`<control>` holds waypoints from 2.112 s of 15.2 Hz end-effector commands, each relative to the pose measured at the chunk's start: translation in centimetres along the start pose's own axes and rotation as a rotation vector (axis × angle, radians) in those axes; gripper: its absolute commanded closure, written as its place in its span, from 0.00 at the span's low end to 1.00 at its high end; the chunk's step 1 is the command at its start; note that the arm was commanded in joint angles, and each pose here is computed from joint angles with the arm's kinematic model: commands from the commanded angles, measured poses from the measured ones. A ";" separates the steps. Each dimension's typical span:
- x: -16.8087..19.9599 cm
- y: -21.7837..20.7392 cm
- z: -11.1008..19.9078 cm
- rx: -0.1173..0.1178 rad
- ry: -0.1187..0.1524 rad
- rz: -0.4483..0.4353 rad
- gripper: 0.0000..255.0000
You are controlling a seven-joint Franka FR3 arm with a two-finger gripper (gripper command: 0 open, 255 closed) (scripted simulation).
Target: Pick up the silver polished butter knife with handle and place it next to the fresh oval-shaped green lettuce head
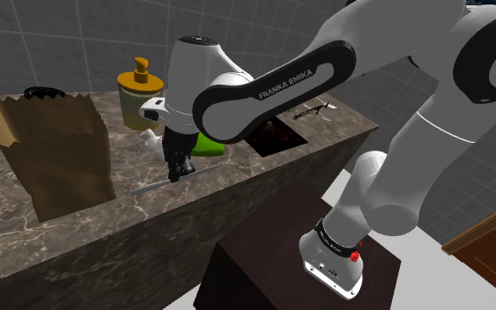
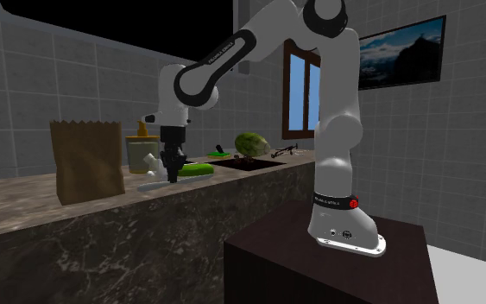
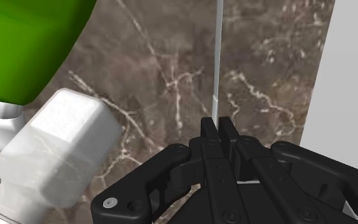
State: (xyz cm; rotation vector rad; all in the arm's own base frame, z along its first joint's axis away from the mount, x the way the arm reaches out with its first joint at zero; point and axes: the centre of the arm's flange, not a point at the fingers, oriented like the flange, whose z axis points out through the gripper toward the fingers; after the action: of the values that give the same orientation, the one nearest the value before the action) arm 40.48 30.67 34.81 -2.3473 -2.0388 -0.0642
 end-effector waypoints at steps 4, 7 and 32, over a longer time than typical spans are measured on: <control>0.1 0.0 -1.6 0.000 0.000 0.000 1.00; 0.2 0.0 -3.2 0.000 0.000 0.000 1.00; 0.8 0.1 -16.3 0.000 0.000 0.000 1.00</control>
State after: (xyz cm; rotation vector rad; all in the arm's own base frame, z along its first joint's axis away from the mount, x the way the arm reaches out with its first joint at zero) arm 40.44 30.62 50.63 -2.3474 -2.0388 -0.0649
